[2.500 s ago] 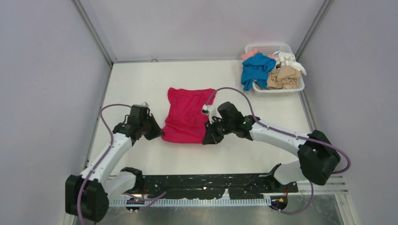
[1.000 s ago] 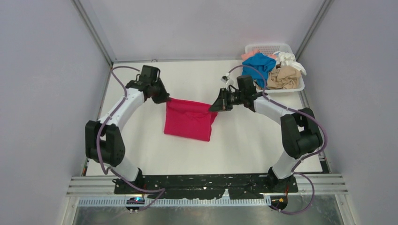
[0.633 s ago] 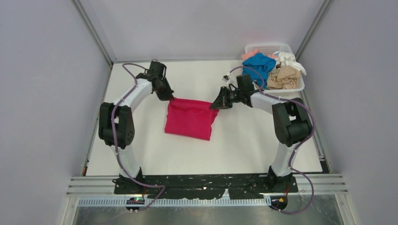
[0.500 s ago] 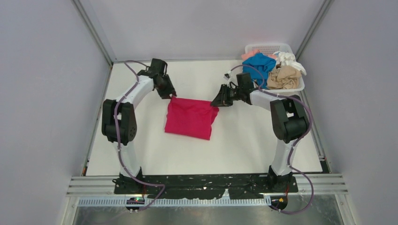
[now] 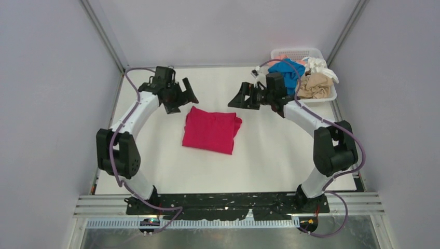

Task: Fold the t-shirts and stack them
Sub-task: Fold the long partially folded tshirt into a neat square, then smooth out wrinkles on the folded tshirt

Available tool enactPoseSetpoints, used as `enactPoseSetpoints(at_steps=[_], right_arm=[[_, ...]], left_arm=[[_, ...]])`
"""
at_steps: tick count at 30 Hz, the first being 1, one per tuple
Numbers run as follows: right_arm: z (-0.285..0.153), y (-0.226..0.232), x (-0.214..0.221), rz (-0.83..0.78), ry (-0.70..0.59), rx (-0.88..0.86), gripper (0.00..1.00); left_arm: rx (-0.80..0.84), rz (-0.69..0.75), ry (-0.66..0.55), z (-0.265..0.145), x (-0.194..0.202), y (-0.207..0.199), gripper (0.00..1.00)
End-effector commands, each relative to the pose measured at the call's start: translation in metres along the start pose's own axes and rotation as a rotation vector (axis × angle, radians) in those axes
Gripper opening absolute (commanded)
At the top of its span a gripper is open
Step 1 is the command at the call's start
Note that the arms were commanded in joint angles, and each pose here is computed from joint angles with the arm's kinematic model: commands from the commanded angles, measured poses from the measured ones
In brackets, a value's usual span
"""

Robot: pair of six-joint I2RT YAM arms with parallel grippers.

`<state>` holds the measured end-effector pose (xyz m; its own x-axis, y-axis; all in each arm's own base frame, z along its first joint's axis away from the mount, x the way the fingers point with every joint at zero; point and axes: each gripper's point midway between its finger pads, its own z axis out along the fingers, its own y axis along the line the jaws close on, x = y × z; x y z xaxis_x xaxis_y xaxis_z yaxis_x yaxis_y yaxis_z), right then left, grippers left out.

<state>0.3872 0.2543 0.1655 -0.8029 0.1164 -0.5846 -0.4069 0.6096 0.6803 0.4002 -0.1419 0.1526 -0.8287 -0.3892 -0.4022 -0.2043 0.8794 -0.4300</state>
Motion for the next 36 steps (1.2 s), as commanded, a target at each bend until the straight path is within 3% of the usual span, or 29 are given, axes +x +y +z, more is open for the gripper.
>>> enactPoseSetpoints(at_steps=[1,6,11,18,23,27,30,35,36], right_arm=[[0.009,0.052,0.004,-0.032,-0.057,-0.177,0.95],[0.045,0.058,0.013,0.012,-0.031,-0.228,0.95],[0.076,0.007,0.026,0.103,-0.008,-0.139,0.95],[0.078,-0.073,0.072,0.235,0.084,0.047,0.95],[0.077,-0.080,0.095,0.282,0.146,0.045,0.95],[0.067,-0.055,0.053,0.201,0.078,-0.004,0.95],[0.035,-0.014,0.004,0.037,-0.039,-0.014,0.95],[-0.043,0.019,-0.028,-0.192,-0.251,0.114,0.95],[-0.050,0.010,-0.015,-0.190,-0.251,0.154,0.95]], left_arm=[[0.341,0.039,0.027,-0.011,0.011,-0.060,0.99],[0.311,0.016,0.160,0.037,0.021,-0.066,1.00],[0.207,-0.028,0.206,0.081,0.023,-0.046,1.00],[0.057,-0.094,0.259,0.100,0.046,0.010,1.00],[0.053,-0.092,0.273,0.099,0.055,0.024,1.00],[0.098,-0.028,0.216,0.073,0.024,0.000,1.00],[0.104,0.033,0.103,0.034,0.003,-0.011,1.00],[-0.034,0.053,0.004,0.004,0.014,0.025,1.00],[-0.076,0.050,0.015,0.006,0.024,0.038,1.00]])
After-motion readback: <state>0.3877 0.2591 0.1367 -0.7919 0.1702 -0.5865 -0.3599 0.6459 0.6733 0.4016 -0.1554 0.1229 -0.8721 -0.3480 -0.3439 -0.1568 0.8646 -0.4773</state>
